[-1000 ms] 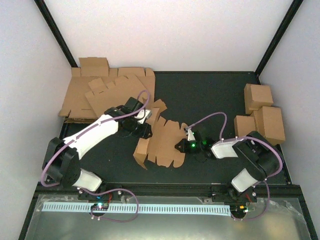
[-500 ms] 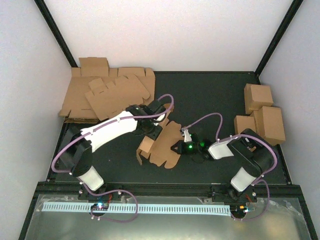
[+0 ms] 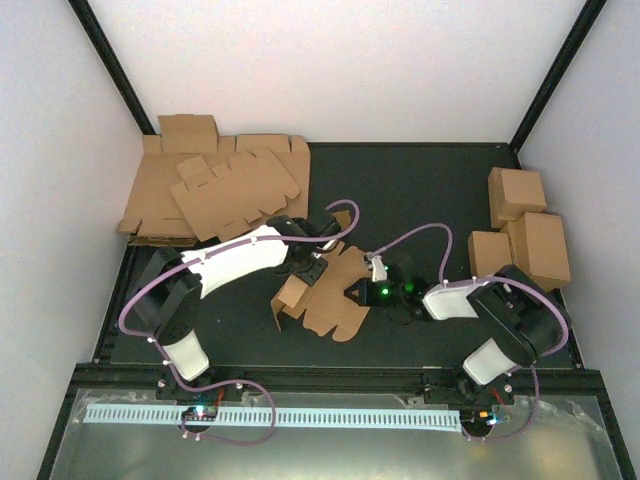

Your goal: Fold the paper box

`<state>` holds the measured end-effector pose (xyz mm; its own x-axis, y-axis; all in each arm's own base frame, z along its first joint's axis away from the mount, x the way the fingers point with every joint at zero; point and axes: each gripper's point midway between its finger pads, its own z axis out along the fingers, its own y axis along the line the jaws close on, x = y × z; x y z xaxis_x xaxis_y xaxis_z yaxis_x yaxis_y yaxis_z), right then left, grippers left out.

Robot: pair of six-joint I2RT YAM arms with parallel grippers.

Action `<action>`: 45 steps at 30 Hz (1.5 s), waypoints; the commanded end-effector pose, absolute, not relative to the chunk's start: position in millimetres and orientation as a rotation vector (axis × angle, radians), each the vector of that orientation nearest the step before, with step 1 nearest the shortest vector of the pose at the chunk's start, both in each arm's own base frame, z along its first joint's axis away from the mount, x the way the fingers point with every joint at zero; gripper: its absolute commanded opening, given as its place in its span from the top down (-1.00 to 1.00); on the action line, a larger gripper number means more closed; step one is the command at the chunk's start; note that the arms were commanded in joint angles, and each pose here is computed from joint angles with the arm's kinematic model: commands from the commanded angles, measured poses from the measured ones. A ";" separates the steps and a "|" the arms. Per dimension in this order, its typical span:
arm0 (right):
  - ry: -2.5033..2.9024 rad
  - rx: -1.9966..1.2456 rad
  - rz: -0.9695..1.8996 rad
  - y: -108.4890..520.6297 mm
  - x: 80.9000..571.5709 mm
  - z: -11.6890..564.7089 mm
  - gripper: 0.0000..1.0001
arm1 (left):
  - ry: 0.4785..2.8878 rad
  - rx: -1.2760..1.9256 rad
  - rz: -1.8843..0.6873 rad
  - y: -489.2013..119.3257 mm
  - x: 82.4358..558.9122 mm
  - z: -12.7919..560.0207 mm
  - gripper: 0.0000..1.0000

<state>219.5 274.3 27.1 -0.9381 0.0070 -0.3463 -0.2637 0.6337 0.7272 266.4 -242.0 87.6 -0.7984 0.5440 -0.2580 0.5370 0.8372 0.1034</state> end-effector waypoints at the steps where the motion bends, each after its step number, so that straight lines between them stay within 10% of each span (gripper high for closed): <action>1: 2.465 -0.210 1.189 271.2 242.4 48.5 0.90 | 2.700 0.845 0.059 -242.1 269.6 88.8 0.13; 45: 2.430 0.003 1.015 229.3 360.2 42.2 0.97 | 2.637 0.902 0.095 -250.8 257.9 86.3 0.14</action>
<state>349.2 226.6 41.3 -0.8772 0.1713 -0.4485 -0.1891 0.7355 0.6507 258.7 -247.0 82.4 -0.7492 0.6015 -0.2774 0.5768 0.7983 0.1732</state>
